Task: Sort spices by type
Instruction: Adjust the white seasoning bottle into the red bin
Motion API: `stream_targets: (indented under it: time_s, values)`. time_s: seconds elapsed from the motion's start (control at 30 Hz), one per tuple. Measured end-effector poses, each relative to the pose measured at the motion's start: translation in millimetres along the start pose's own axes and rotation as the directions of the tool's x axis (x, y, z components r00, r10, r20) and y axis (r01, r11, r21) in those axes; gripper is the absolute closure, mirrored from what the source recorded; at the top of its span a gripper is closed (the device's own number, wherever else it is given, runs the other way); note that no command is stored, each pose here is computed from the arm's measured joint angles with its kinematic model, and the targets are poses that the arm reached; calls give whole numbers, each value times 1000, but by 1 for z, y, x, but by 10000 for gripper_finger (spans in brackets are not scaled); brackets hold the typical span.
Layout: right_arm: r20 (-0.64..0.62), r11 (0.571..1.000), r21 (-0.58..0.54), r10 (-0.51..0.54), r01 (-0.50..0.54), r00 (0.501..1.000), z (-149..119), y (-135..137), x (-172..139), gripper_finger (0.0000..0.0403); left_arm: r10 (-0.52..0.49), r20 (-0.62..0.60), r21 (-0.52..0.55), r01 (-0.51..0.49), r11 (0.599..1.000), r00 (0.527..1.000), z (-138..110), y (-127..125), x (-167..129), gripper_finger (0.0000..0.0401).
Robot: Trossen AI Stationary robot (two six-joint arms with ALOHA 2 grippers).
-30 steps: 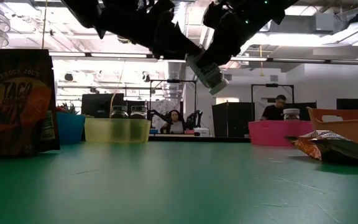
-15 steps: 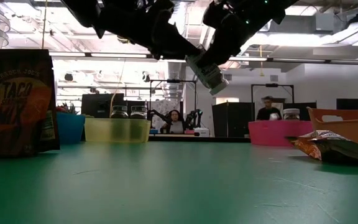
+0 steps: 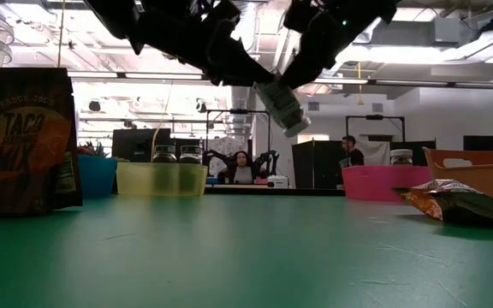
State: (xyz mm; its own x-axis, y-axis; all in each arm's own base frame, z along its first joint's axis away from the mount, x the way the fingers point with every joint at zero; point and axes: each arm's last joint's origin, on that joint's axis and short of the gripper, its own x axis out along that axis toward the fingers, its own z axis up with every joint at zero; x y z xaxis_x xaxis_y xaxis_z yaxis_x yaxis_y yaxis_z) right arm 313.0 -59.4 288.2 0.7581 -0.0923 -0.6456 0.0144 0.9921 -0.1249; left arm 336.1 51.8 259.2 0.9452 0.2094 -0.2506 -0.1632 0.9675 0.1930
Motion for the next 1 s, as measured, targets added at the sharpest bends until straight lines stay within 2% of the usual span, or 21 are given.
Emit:
stream_targets:
  time_s: [0.17, 0.23, 0.47, 0.73, 1.0]
  values:
    - [-54, 997, -24, -75, 74, 996, -1, -3, -21, 121, 15, -7, 12, -15, 1000, 1000, 1, 2, -2, 213]
    - [-90, 997, -15, -75, 74, 993, -4, -3, -25, 121, 19, 3, 15, -19, 1000, 1000, 3, 3, -4, 213]
    - [-147, 991, 27, -124, 130, 981, -39, -3, -18, 121, 43, 66, 32, -46, 998, 997, 19, 10, -20, 213]
    - [-4, 986, 33, -160, 161, 987, -47, -1, -6, 121, 25, 162, 14, -27, 1000, 987, 28, 10, -23, 213]
    - [51, 987, -19, -157, 158, 986, -41, 5, -6, 121, 31, 215, 0, -32, 1000, 976, 33, 11, -24, 213]
